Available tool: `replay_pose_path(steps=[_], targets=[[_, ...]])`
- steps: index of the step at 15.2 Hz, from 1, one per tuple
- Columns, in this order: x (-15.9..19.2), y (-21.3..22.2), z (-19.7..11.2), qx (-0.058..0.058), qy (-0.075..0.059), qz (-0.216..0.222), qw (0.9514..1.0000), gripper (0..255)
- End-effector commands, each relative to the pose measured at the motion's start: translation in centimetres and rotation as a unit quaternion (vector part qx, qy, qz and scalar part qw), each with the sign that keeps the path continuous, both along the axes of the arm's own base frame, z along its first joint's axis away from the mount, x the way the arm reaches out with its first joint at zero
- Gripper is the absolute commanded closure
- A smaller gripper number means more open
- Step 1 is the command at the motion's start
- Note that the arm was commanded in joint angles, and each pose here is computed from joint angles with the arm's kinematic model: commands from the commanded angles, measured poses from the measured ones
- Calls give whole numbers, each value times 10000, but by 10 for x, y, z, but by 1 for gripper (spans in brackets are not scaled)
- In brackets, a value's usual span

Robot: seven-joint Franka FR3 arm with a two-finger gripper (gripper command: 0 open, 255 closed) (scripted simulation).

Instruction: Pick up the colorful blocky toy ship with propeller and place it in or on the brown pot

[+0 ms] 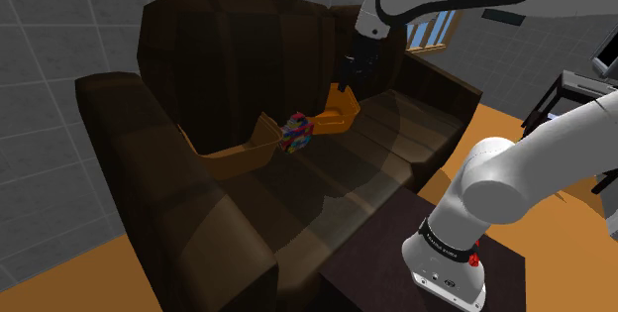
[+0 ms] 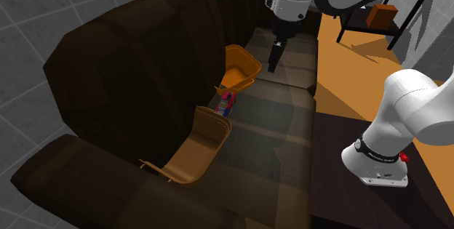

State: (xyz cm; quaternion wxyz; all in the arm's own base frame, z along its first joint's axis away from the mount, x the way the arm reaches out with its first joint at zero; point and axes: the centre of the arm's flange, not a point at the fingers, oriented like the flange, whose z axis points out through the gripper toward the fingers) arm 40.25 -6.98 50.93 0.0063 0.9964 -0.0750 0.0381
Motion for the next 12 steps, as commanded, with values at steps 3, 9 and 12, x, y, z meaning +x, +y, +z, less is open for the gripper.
replay_pose_path(steps=[3, 9, 12], targets=[[35, -10, -35, 89, -102, 96, 9999, 0], [91, -20, -87, 228, -231, 238, 9992, 0], [119, -23, -112, 297, -296, 309, 9986, 0]])
